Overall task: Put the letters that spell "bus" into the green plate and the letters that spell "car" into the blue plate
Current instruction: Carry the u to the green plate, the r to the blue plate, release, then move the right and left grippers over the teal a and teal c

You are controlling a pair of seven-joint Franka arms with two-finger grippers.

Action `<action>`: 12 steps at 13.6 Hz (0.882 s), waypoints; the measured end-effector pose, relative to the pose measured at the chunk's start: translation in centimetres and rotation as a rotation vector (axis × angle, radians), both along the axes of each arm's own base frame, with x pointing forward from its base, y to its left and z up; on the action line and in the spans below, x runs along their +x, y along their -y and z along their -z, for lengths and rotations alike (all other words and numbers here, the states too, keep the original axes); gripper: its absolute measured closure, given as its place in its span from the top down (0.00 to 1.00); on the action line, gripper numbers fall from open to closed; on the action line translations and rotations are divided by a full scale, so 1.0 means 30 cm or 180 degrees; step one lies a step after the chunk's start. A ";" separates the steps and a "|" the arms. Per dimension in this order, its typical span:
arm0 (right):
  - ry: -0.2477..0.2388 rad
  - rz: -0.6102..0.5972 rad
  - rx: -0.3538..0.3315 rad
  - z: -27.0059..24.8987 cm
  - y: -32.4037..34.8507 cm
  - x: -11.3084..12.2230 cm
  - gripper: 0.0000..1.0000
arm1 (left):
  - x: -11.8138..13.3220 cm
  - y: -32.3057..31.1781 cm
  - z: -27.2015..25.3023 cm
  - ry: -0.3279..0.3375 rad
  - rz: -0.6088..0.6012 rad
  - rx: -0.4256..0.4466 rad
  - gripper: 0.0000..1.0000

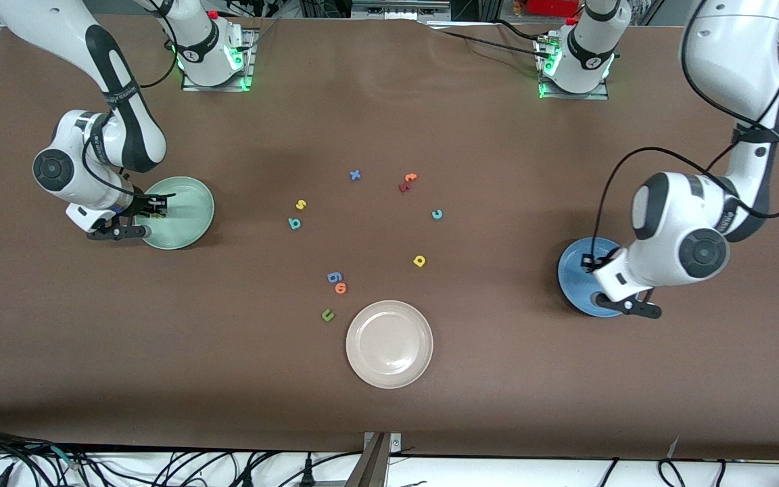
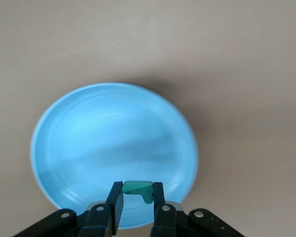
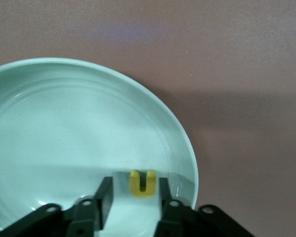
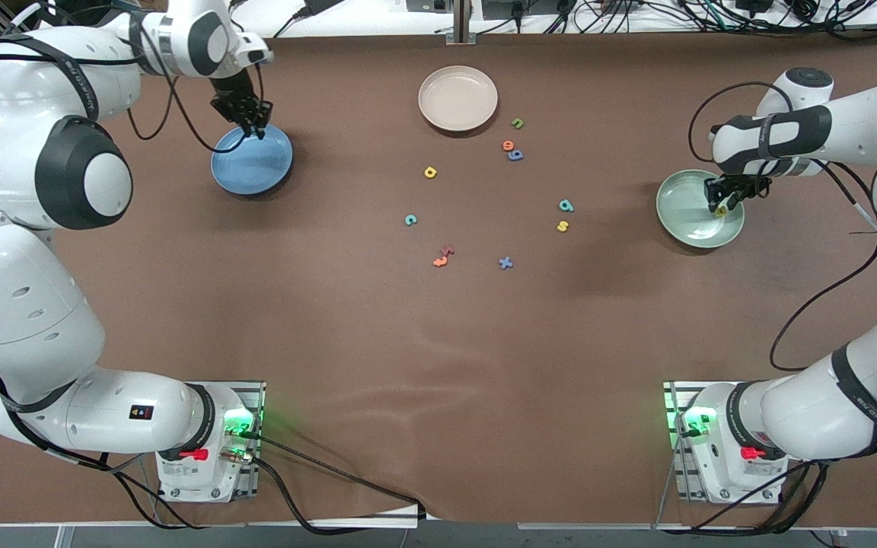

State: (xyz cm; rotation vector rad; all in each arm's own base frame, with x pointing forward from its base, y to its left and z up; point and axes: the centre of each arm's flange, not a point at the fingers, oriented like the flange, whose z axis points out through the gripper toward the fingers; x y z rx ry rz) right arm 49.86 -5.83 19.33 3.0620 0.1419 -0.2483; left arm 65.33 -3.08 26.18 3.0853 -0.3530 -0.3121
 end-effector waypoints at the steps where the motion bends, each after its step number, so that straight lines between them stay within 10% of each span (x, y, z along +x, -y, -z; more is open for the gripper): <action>1: 0.0018 -0.0002 0.0003 -0.009 -0.002 0.006 0.64 | 0.003 -0.030 0.020 0.0002 0.0009 -0.0012 0.29; 4: -0.0023 0.0143 0.0068 -0.095 -0.094 0.029 0.96 | 0.009 -0.008 0.060 0.0031 0.0061 -0.0037 0.41; 10: 0.0155 0.0846 0.0106 -0.324 -0.712 0.056 0.99 | 0.001 0.085 0.023 -0.0007 0.0007 -0.0040 1.00; 12: 0.0148 0.1139 0.0072 -0.298 -0.832 0.061 0.98 | -0.032 0.238 0.008 -0.0101 -0.0155 -0.0047 1.00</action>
